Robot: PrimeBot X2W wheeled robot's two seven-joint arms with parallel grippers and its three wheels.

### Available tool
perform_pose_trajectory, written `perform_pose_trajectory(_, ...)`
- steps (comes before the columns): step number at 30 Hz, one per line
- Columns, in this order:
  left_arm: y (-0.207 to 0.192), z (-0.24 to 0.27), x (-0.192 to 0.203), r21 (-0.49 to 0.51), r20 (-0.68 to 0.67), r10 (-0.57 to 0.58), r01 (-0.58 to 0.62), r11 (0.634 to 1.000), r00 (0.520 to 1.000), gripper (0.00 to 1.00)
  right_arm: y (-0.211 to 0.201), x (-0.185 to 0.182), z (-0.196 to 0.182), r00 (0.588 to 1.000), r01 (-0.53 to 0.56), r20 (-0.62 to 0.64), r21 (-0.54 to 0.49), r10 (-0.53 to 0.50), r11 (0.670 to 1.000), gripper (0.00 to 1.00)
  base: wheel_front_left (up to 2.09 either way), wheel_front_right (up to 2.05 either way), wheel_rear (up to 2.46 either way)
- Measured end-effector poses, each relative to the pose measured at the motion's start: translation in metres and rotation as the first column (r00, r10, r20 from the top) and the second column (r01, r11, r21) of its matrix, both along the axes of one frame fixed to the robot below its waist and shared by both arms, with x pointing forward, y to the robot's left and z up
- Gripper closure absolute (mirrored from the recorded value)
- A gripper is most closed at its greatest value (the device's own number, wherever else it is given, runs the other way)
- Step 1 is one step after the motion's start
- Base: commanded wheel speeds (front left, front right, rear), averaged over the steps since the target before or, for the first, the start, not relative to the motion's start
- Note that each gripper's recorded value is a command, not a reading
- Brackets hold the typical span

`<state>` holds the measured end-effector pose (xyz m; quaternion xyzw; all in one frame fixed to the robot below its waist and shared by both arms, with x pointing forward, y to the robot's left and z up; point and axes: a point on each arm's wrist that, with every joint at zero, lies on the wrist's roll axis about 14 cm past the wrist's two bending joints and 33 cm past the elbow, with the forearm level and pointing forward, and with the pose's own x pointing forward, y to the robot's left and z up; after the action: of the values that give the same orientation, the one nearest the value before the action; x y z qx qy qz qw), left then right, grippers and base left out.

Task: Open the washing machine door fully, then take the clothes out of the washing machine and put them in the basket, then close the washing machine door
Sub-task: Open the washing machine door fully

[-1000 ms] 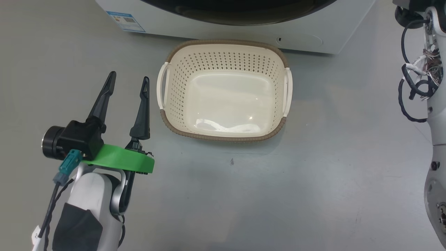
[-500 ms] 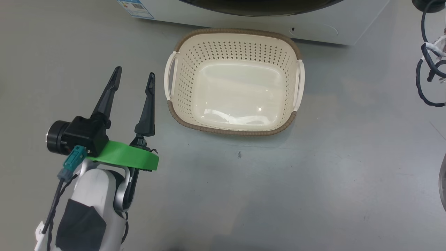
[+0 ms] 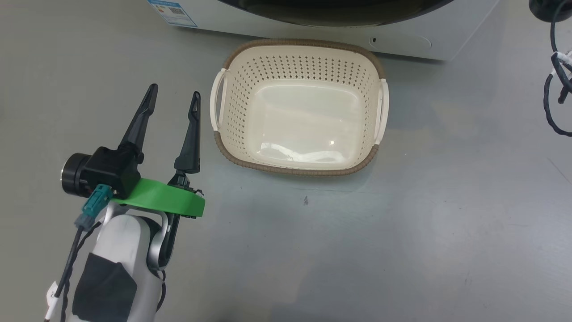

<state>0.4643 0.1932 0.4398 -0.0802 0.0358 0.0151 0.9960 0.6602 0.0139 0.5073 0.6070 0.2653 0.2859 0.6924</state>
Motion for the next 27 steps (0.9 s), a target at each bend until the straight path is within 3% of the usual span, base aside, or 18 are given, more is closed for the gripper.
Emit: perform_pose_trajectory(27,-0.016,0.014,-0.004,-0.013,0.023,-0.035,0.035,0.999,0.999,0.00,0.010,-0.062,0.018,0.974,-0.223,-0.024,0.026,0.223,0.975,1.00,0.00,0.00,0.00)
